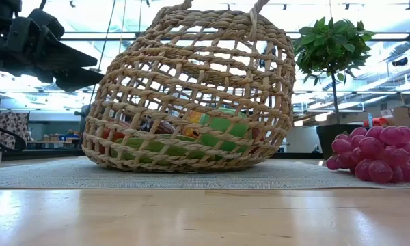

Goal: Build produce basket
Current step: Put the bottom red apple into the mesh basket, then put the red apple into the mesh basket

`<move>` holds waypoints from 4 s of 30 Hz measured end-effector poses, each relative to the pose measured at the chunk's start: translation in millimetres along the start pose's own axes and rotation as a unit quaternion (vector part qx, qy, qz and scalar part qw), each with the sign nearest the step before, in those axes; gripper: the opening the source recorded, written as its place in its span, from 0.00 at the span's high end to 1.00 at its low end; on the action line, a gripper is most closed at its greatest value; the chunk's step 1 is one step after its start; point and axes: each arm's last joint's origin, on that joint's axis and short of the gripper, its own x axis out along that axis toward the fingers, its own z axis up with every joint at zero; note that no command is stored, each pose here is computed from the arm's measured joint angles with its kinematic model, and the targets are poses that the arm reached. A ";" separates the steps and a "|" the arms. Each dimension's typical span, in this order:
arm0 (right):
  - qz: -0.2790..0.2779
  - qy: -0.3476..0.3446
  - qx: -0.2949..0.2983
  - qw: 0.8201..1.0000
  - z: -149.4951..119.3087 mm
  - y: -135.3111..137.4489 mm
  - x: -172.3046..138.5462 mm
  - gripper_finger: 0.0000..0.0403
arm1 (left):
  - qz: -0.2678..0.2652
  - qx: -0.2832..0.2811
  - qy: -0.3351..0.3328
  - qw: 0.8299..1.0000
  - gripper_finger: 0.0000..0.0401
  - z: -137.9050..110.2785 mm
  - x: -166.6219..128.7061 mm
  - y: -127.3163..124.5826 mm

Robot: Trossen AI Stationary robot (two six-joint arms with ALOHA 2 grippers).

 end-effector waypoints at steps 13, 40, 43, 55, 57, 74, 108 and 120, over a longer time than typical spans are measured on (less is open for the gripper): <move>-0.036 0.129 -0.083 0.988 17.0 6.4 33.1 0.12 | 0.000 0.000 0.000 1.000 0.02 0.1 0.0 0.0; -0.060 0.371 -0.109 0.920 -78.7 -24.8 89.7 0.12 | 0.000 0.000 0.000 1.000 0.02 0.1 0.0 0.0; -0.063 0.385 -0.111 0.914 -89.7 -27.7 96.7 0.12 | 0.000 0.000 0.000 1.000 0.02 0.1 0.0 0.0; -0.070 0.466 -0.098 0.876 -125.8 -45.6 109.4 0.12 | 0.000 0.000 0.000 1.000 0.02 0.1 0.0 0.0; -0.075 0.470 -0.094 0.874 -127.8 -48.1 108.3 0.12 | 0.000 0.000 0.000 1.000 0.02 0.1 0.0 0.0; -0.084 0.473 -0.089 0.873 -124.9 -50.6 105.5 0.02 | 0.000 0.000 0.000 1.000 0.02 0.1 0.0 0.0; -0.119 0.486 -0.069 0.863 -68.5 1.7 -40.0 0.03 | 0.000 0.000 0.000 1.000 0.02 0.0 0.0 0.0; -0.153 0.425 -0.028 0.892 -124.8 -49.4 -80.1 0.08 | 0.000 0.000 0.000 1.000 0.02 0.0 0.0 0.0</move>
